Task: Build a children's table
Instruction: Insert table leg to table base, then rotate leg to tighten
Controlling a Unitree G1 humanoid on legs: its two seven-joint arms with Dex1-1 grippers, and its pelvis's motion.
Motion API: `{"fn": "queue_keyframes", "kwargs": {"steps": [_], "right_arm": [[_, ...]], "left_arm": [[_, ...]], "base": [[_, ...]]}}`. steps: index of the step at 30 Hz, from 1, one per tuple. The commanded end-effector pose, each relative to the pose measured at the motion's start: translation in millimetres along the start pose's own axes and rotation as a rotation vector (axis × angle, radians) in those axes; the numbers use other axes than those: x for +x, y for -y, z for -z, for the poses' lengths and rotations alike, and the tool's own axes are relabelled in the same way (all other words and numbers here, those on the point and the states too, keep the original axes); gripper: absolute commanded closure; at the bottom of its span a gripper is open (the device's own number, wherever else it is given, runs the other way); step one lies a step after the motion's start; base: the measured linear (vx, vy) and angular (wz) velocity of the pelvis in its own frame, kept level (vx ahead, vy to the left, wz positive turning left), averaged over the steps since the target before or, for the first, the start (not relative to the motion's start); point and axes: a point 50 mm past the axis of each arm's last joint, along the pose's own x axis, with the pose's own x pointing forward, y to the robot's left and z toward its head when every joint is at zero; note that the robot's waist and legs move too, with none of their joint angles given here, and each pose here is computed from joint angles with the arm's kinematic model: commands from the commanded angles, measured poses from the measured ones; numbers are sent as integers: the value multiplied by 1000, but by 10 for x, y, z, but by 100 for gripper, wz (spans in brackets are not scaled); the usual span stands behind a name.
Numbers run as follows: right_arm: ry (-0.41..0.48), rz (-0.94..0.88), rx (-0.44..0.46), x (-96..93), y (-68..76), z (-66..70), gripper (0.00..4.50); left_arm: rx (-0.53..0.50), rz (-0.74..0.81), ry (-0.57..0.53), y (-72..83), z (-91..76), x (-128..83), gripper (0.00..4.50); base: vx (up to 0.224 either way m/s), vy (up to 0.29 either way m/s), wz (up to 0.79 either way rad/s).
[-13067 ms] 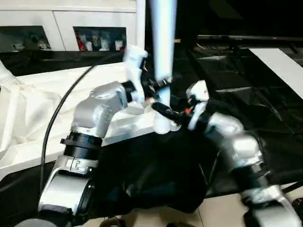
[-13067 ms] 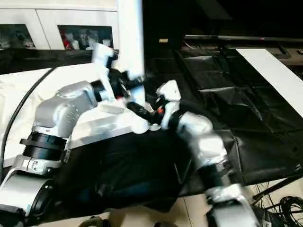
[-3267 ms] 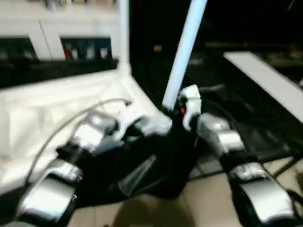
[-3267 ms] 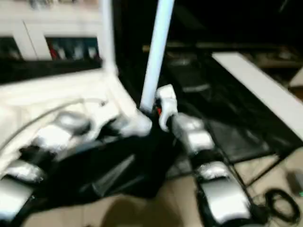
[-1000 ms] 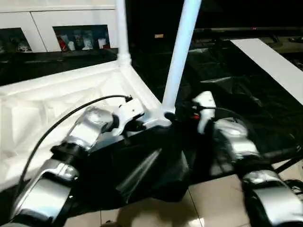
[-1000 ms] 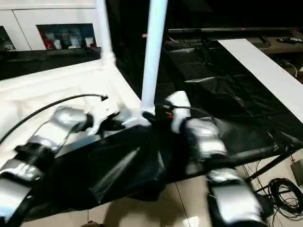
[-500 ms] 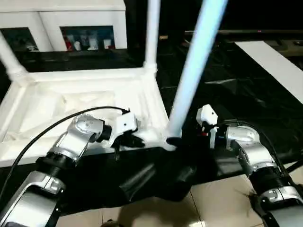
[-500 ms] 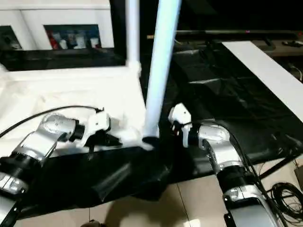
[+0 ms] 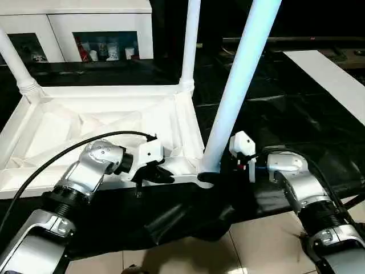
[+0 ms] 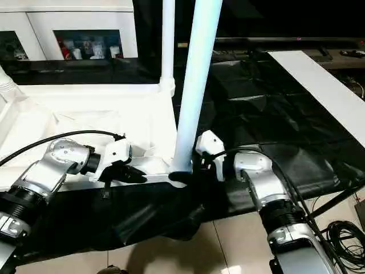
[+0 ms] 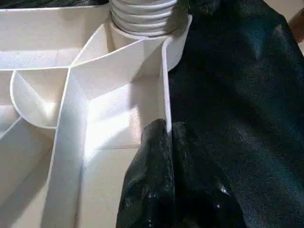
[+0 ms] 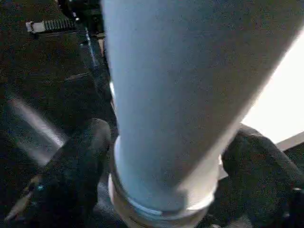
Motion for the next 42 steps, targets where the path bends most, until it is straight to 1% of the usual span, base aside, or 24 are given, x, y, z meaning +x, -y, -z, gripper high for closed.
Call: {"fn": "queue_keyframes", "kwargs": {"steps": [1,2,3,6,7,14,18,19,20,21,22,23,24,25,27,29,30,33,34,36,38,39,41,42], "right_arm": [[-15,-8,-15,6,3,-8,100],[-14,-8,-14,6,3,-8,100],[-14,-8,-12,7,3,-7,125],[-15,-10,-10,13,0,-4,137],[-15,-10,-10,14,-1,-4,165],[-9,19,29,21,7,32,179],[-39,234,131,52,120,174,182],[-57,321,183,82,148,247,182],[-57,321,183,82,148,247,182],[-65,378,219,112,161,288,183],[-67,399,232,125,165,300,183],[-80,511,297,202,186,361,183],[-80,511,297,202,186,361,183],[-101,637,337,284,214,399,183],[-110,758,399,358,243,421,183],[-111,815,431,392,256,423,183],[-92,867,477,466,272,391,183],[-63,854,489,582,269,316,183],[-46,820,471,645,260,261,183],[-24,789,451,686,255,209,183],[33,738,439,740,250,126,183],[35,736,439,742,249,122,183],[103,666,421,757,247,38,183],[116,652,416,757,246,22,127]], "left_arm": [[71,42,45,17,-144,28,450],[71,42,45,16,-143,27,450],[71,40,45,14,-143,26,450],[71,37,43,10,-139,20,450],[71,37,42,10,-138,19,450],[66,33,33,1,-123,11,450],[8,-94,9,-100,-80,50,450],[-31,-164,6,-162,-73,85,450],[-31,-164,6,-162,-73,85,450],[-60,-208,12,-199,-79,113,450],[-69,-221,14,-211,-84,126,450],[-116,-290,18,-271,-116,196,450],[-116,-290,18,-271,-116,196,450],[-157,-389,12,-351,-160,267,450],[-207,-463,11,-403,-209,350,450],[-225,-488,9,-418,-233,391,450],[-226,-506,-3,-429,-264,452,450],[-208,-501,-12,-424,-289,508,450],[-199,-492,-15,-417,-288,520,450],[-196,-488,-19,-412,-276,516,450],[-190,-488,-23,-416,-262,505,450],[-189,-487,-22,-416,-262,505,450],[-163,-479,-21,-415,-259,481,450],[-154,-477,-21,-414,-259,475,450]], "base": [[0,0,0],[0,0,0],[0,0,0],[0,0,0],[0,0,0],[0,0,0],[0,0,0],[0,0,0],[0,0,0],[0,0,0],[0,0,0],[0,0,0],[0,0,0],[0,0,0],[0,0,0],[0,0,0],[0,0,0],[0,0,0],[0,0,0],[0,0,0],[0,0,0],[0,0,0],[0,0,0],[0,0,0]]}}
